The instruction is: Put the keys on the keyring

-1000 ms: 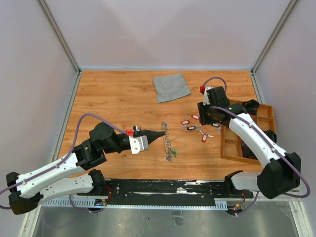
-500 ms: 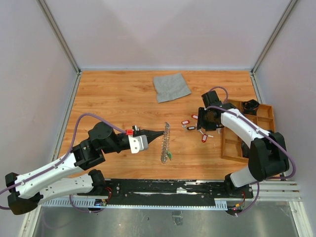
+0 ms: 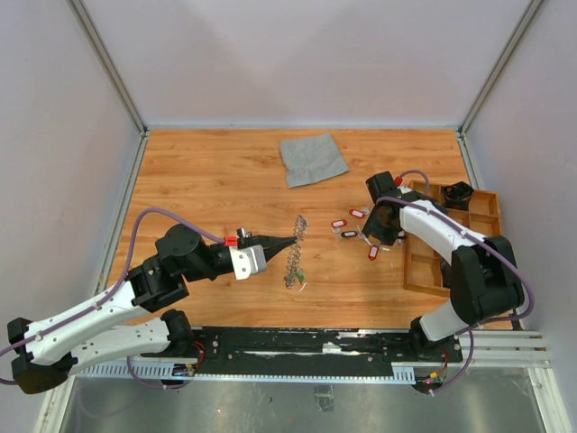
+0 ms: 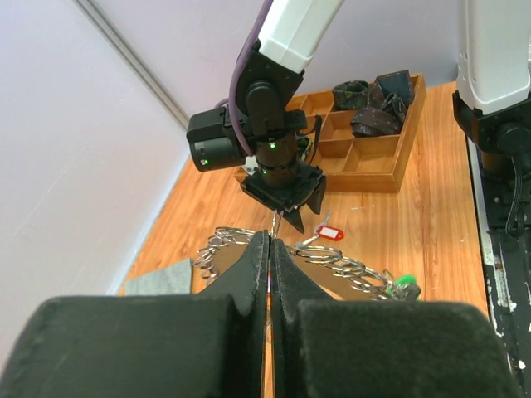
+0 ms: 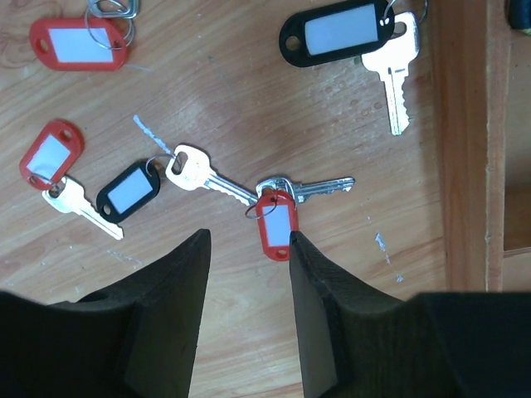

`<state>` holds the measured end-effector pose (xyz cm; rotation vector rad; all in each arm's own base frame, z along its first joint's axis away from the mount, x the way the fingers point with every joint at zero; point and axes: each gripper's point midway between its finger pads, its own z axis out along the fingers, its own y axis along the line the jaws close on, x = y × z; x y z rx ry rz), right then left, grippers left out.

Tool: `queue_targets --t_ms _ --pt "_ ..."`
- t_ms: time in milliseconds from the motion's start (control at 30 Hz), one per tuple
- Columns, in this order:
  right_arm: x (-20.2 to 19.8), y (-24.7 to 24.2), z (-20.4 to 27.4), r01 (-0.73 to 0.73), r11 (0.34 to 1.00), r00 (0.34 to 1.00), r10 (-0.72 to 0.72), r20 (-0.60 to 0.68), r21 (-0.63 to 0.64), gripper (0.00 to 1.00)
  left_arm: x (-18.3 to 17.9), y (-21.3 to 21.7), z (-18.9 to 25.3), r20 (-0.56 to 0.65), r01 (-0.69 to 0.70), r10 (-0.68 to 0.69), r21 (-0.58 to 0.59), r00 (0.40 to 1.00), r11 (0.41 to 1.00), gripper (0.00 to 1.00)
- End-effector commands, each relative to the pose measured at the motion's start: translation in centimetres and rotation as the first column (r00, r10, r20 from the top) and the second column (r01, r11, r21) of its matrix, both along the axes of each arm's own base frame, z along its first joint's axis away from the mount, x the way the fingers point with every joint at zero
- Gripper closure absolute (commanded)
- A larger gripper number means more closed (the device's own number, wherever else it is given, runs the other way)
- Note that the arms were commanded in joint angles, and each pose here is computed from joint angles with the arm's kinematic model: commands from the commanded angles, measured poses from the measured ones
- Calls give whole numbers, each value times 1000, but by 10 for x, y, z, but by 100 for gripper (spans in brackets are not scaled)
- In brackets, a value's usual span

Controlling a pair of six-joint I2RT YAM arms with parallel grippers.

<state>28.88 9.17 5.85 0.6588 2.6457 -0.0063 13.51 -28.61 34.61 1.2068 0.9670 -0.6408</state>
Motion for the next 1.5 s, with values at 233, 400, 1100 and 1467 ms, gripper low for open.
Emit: queue_targets --t_ms 233,400,1100,1467 --pt "4 -9 -23 117 992 992 -118 -42 -40 61 -1 0 17 35 0 1 -49 999 999 99" --pt "8 -7 -25 109 993 993 -111 -45 -35 65 0 0 16 40 -3 5 -46 999 999 99" --pt "5 -10 -31 101 993 993 -104 -50 -54 81 1 -1 12 47 -2 4 -28 999 1000 99" --pt "8 -8 -14 53 998 998 -52 18 -27 99 2 -1 11 34 -11 12 -27 999 1000 99"
